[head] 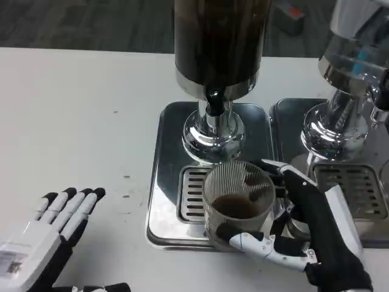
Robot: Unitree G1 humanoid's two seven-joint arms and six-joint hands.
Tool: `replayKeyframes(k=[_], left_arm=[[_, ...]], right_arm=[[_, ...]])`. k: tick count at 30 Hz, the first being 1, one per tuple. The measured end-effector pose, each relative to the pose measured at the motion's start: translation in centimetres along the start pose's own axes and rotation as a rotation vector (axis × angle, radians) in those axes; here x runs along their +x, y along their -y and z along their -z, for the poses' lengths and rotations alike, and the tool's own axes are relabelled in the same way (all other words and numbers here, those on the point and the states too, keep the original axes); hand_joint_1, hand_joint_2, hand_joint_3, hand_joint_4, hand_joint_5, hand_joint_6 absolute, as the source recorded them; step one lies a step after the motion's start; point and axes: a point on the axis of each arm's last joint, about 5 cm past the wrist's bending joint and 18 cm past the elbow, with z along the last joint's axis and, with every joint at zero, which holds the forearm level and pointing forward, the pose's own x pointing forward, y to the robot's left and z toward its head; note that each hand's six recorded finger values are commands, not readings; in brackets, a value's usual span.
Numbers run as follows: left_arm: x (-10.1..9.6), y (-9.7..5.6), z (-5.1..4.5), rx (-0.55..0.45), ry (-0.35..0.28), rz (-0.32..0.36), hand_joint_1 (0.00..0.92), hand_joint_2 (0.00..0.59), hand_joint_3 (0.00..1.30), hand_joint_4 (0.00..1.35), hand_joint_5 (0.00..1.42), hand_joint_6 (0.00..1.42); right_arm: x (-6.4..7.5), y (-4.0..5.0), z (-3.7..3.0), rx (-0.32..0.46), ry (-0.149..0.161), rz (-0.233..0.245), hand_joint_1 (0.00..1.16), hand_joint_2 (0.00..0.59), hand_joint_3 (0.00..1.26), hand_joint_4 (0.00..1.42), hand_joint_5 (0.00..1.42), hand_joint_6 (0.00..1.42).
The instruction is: Grasp the cup under the faucet to collect the drink, then remove the cup.
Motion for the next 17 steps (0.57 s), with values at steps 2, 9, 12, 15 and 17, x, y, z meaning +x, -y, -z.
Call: replayKeyframes(k=[2,9,12,15,17], left_arm=[[-0.23,-0.03,-0.09,0.000,-0.007,-0.002,0.000,0.064,0.00,0.00,0.00,0.00],[-0.39,-0.16,0.08,0.007,-0.028,-0.008,0.000,0.067,0.00,0.00,0.00,0.00],[-0.38,-0.13,0.08,0.006,-0.036,-0.009,0.000,0.068,0.00,0.00,0.00,0.00],[-0.34,-0.15,0.10,0.007,-0.039,-0.011,0.000,0.068,0.00,0.00,0.00,0.00],[-0.32,-0.17,0.11,0.008,-0.038,-0.011,0.000,0.068,0.00,0.00,0.00,0.00]], right_arm=[[-0.17,0.22,-0.22,-0.002,0.009,-0.011,0.99,0.208,0.51,0.69,0.78,1.06],[-0.35,0.40,-0.33,0.009,0.010,-0.032,0.99,0.215,0.51,0.69,0.78,1.06],[-0.37,0.34,-0.35,0.013,0.009,-0.031,0.99,0.217,0.51,0.69,0.78,1.06],[-0.49,0.29,-0.32,0.017,0.002,-0.030,0.99,0.218,0.51,0.69,0.78,1.06],[-0.57,0.26,-0.30,0.019,-0.002,-0.029,0.99,0.218,0.51,0.70,0.78,1.06]])
